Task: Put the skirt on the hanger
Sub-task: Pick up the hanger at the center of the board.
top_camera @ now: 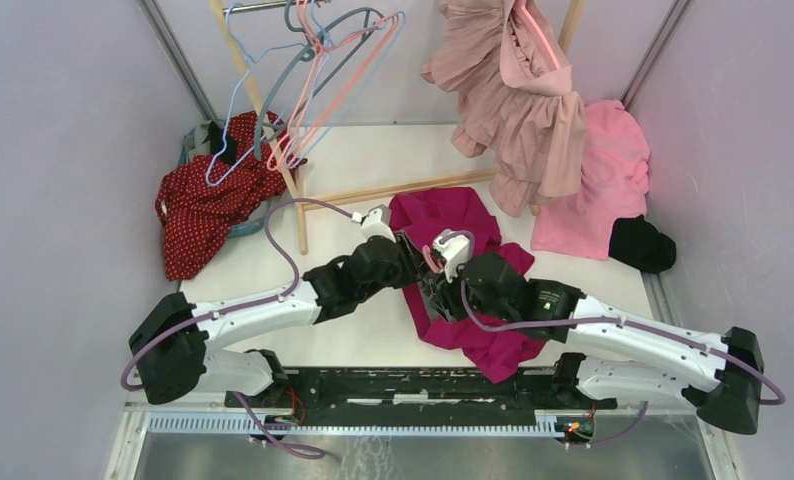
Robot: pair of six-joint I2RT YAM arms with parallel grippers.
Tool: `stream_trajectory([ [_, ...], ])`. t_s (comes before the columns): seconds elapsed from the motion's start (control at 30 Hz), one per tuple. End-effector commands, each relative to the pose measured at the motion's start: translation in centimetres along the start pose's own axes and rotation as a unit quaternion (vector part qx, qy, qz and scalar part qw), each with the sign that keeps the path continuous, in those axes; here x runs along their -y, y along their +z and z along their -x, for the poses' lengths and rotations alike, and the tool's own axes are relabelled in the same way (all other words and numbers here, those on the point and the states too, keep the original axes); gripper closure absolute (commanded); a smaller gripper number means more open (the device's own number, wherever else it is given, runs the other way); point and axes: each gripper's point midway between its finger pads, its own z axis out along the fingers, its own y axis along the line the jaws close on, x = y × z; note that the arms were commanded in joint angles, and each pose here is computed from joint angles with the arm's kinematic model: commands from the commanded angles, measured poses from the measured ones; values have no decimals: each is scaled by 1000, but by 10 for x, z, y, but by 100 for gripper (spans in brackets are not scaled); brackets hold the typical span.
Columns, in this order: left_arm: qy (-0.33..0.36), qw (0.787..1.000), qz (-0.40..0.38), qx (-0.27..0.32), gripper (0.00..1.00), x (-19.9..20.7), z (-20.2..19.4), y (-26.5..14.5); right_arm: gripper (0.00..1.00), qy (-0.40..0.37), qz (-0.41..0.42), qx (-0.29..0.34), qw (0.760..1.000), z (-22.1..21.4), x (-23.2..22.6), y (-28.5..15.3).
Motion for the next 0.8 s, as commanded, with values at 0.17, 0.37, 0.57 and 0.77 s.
stream_trajectory([
  [0.17, 14, 999, -34, 27, 55, 28, 25, -3, 56, 13, -131, 0, 991, -3, 44, 1],
  [0.37, 13, 999, -39, 27, 55, 32, 26, -2, 55, 7, -174, -1, 985, -7, 60, -4],
  [0.57, 14, 999, -44, 28, 54, 38, 28, 0, 53, 2, -206, 18, 978, -5, 73, -3],
  [0.77, 17, 998, -50, 28, 54, 44, 30, 2, 53, 1, -215, 49, 975, -1, 79, 6],
])
